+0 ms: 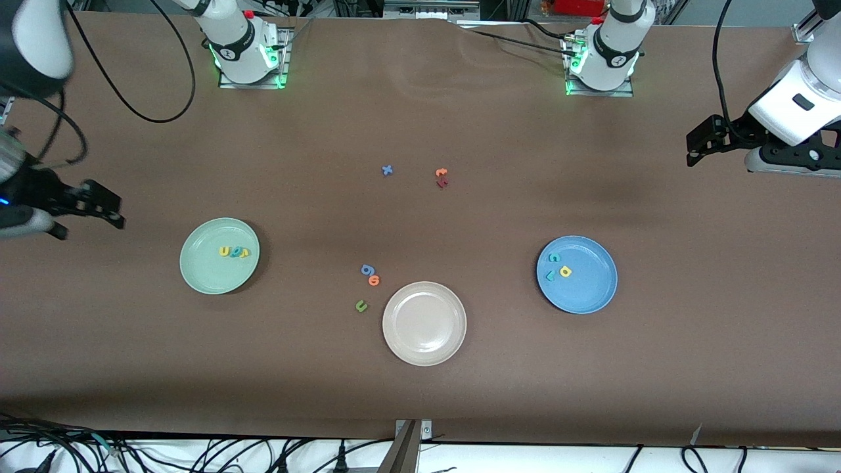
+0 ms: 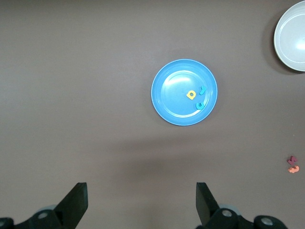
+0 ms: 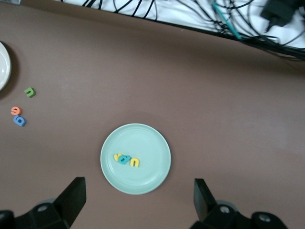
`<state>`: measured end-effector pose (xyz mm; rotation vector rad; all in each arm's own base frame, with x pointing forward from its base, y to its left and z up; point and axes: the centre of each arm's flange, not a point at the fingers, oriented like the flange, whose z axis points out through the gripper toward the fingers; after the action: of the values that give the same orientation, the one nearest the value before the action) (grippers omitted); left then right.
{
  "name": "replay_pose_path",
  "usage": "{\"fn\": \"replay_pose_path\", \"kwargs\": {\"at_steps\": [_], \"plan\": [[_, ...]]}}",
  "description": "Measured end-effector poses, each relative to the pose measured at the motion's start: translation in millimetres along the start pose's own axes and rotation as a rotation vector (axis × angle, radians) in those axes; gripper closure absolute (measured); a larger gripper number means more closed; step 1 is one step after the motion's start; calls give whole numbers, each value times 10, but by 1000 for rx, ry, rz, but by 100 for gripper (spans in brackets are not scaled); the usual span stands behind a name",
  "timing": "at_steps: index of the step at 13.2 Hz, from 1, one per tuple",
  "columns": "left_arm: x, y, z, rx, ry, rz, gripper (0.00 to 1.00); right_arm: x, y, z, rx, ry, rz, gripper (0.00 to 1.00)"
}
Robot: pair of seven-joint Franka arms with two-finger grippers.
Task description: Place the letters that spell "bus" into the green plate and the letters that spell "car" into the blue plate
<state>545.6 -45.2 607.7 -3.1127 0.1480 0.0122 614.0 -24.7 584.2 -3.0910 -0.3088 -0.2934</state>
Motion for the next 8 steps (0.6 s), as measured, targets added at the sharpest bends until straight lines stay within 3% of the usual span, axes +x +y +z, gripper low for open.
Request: {"fn": "replay_pose_path", "kwargs": {"at_steps": [3, 5, 8], "plan": [[-3, -2, 3, 0, -3, 0, 0, -95, -24, -426, 11, 3, -12, 0], [-8, -4, 6, 0, -7, -1, 0, -134, -183, -440, 10, -42, -27, 0], [-11, -4, 10, 0, -11, -1, 0, -157, -459, -381, -34, -116, 73, 0]]}}
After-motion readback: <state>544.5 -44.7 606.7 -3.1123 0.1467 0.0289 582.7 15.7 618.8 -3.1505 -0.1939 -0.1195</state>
